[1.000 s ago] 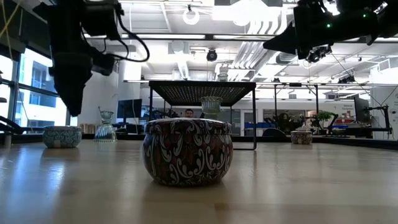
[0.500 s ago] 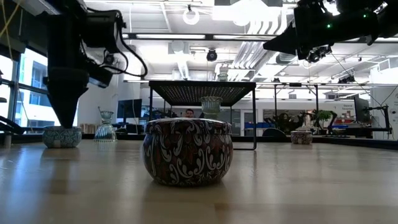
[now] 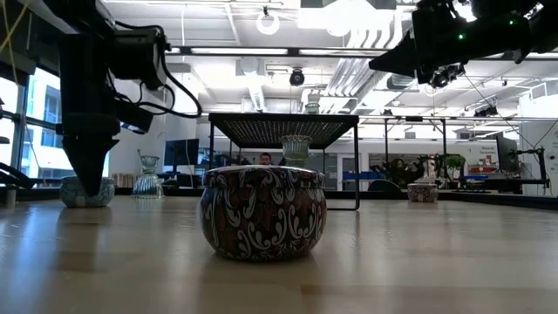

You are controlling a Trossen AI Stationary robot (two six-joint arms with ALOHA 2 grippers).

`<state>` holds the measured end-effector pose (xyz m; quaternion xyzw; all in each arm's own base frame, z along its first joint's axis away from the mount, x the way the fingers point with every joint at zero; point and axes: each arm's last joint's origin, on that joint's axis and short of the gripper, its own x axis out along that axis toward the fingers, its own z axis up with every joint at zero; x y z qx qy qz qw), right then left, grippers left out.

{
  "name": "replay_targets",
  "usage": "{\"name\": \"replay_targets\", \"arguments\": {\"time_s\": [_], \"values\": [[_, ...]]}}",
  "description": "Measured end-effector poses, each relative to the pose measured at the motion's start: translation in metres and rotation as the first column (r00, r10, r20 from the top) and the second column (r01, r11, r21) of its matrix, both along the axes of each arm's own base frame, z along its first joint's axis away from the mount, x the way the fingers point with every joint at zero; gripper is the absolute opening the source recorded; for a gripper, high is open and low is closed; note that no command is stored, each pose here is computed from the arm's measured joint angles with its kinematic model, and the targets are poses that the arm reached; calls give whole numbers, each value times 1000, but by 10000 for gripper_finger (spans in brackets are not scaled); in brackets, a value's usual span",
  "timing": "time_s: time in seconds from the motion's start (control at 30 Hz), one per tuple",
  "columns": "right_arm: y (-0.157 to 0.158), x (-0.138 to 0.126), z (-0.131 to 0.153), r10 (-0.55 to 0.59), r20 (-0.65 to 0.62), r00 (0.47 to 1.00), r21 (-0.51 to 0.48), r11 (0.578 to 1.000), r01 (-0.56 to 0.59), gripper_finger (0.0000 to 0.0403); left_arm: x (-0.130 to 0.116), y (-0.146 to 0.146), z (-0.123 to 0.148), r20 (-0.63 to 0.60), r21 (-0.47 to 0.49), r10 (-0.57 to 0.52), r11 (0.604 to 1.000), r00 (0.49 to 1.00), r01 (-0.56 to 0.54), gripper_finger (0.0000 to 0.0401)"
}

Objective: Pick & Place candle stick holders
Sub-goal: Put the blue scented candle on the of the shelf

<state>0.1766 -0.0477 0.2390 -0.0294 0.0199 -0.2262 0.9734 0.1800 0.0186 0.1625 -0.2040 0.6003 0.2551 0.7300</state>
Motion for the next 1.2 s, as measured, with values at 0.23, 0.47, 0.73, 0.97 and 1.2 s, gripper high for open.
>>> {"name": "replay_targets", "arguments": {"time_s": [0.23,0.47,0.73,0.97,1.2], "values": [[0,0,0,0,-1,1000,0,1000,0,2,0,0,0,1,-16,-9,1000,1000,9,283],[0,0,0,0,-1,1000,0,1000,0,2,6,2,33,-30,37,-15,999,999,16,296],[0,0,0,-3,-1,1000,0,1000,3,1,25,32,123,131,173,-5,985,991,-18,288],[0,0,0,0,-1,1000,0,1000,0,1,46,95,186,264,236,21,968,964,-86,287],[0,0,0,0,-4,1000,1,1000,0,1,101,160,197,270,226,-40,974,962,-23,287]]}}
